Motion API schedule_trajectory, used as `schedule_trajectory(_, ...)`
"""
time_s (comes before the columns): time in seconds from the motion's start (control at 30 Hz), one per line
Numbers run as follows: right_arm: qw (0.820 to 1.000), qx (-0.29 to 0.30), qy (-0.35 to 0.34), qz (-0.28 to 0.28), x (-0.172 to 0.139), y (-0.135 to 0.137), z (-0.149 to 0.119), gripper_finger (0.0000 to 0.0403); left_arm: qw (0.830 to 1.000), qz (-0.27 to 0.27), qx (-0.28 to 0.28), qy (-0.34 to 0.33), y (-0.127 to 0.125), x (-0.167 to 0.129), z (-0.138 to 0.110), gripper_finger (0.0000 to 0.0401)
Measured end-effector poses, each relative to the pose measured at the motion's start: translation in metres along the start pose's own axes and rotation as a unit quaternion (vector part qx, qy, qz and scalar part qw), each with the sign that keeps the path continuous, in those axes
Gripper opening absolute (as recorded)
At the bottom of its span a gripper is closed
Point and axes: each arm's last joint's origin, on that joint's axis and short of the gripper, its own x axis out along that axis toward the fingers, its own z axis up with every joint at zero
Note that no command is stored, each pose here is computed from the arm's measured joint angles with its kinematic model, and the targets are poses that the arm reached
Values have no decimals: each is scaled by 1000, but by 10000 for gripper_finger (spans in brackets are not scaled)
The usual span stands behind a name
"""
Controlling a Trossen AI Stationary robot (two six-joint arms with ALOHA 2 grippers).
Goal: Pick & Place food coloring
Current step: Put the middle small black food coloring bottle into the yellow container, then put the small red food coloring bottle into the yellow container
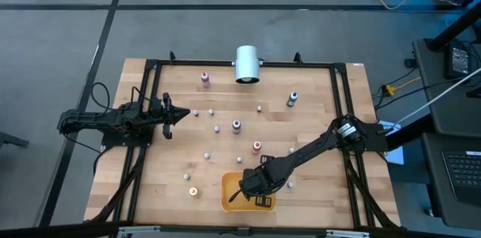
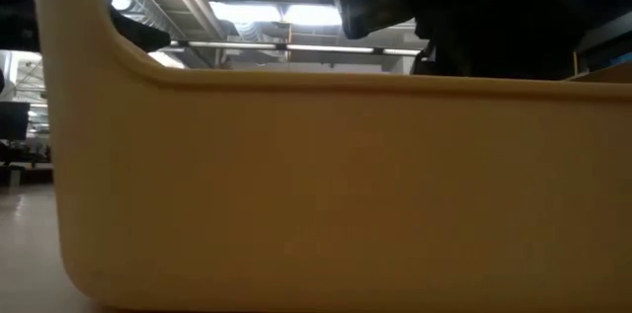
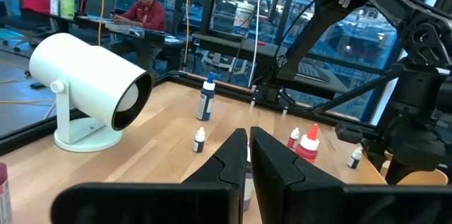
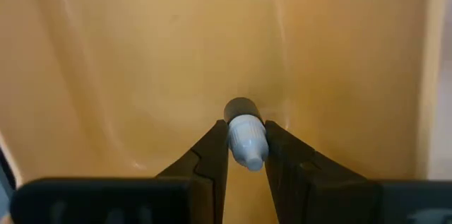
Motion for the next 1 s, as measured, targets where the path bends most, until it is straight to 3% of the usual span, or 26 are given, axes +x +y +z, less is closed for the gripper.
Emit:
schedule_trajectory(0.6, 1000, 17, 17, -3, -3, -4, 1, 143, 1000, 0, 0, 0, 0, 0, 0, 18)
schedule_trajectory(1.0, 1000, 16, -5, -24, -67, 4, 12, 134, 1000, 0, 0, 0, 0, 0, 0, 18)
